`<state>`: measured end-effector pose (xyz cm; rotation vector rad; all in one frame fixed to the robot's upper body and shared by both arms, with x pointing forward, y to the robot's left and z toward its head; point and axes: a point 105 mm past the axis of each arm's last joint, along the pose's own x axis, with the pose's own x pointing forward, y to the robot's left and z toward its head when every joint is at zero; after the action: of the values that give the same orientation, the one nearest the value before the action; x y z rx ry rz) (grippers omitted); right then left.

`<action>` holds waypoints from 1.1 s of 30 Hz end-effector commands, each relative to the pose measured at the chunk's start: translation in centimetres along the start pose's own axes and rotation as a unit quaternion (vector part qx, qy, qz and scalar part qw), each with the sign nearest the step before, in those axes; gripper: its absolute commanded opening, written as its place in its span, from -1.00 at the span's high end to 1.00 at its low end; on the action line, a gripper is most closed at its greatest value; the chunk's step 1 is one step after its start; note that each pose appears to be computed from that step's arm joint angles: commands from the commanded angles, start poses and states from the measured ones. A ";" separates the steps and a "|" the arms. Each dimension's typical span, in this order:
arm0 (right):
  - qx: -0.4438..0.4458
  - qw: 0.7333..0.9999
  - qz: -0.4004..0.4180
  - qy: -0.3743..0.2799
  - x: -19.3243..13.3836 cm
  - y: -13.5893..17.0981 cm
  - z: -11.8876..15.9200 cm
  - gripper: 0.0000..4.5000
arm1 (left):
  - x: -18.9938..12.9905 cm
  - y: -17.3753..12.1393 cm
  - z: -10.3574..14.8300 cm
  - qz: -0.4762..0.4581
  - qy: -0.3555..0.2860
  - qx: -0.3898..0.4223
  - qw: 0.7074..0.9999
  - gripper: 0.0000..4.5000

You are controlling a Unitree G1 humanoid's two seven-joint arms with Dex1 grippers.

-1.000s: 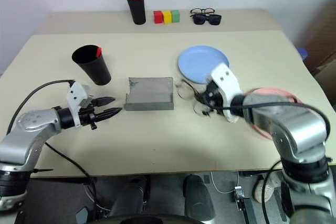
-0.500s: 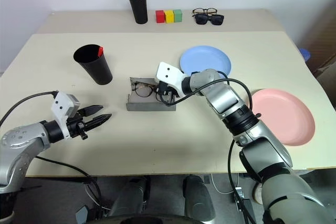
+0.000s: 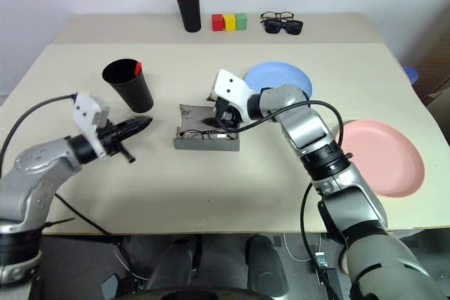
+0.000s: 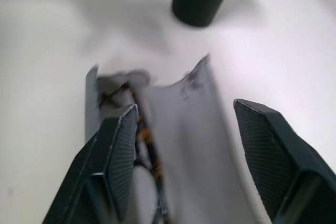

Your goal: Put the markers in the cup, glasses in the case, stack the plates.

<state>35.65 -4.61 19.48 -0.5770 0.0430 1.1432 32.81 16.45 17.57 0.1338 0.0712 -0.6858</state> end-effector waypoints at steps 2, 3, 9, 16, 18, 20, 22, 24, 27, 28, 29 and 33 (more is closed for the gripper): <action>-0.010 0.999 -0.026 -0.022 -2.8 0.7 0.8 -0.38 | 4.5 -0.1 0.7 -0.002 0.020 0.030 0.999 0.98; -0.008 0.999 -0.027 -0.024 -3.7 1.6 0.5 -0.38 | 6.2 0.1 0.8 -0.008 0.030 0.029 0.999 0.98; 0.036 0.997 -0.068 0.001 -6.8 4.8 -2.1 -0.38 | 12.3 1.7 1.1 -0.006 0.082 -0.050 0.995 0.98; 0.061 0.993 -0.099 0.002 -7.3 6.0 -2.2 -0.38 | 13.8 -0.1 -0.4 -0.093 0.170 -0.048 0.980 0.98; 0.063 0.992 -0.105 0.001 -7.3 5.9 -2.1 -0.38 | 13.7 -0.1 -0.7 -0.105 0.182 -0.033 0.977 0.98; 0.063 0.992 -0.109 0.000 -7.2 5.8 -2.2 -0.38 | 13.3 -0.3 -0.6 -0.129 0.180 -0.024 0.975 0.98; 0.063 0.992 -0.111 0.000 -7.1 5.7 -2.2 -0.38 | 12.9 -0.5 -0.5 -0.144 0.178 -0.020 0.973 0.98; 0.063 0.992 -0.112 0.000 -7.1 5.5 -2.3 -0.38 | 12.5 -0.6 -0.4 -0.153 0.176 -0.017 0.972 0.98; 0.062 0.992 -0.111 0.001 -6.9 5.2 -2.4 -0.38 | 11.5 -0.7 -0.5 -0.160 0.174 -0.013 0.972 0.98; 0.062 0.992 -0.112 0.002 -6.8 5.1 -2.5 -0.38 | 11.0 -0.8 -0.6 -0.161 0.173 -0.011 0.972 0.98; 0.061 0.992 -0.112 0.002 -6.8 5.0 -2.6 -0.38 | 10.6 -1.0 -0.6 -0.162 0.172 -0.010 0.972 0.98; 0.060 0.992 -0.113 0.004 -6.6 4.5 -2.9 -0.38 | 8.8 -2.1 -0.9 -0.171 0.170 -0.005 0.970 0.98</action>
<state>29.55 -10.46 16.24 -0.4447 0.1021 0.9067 38.99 9.36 15.08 0.2276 0.4443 -0.9939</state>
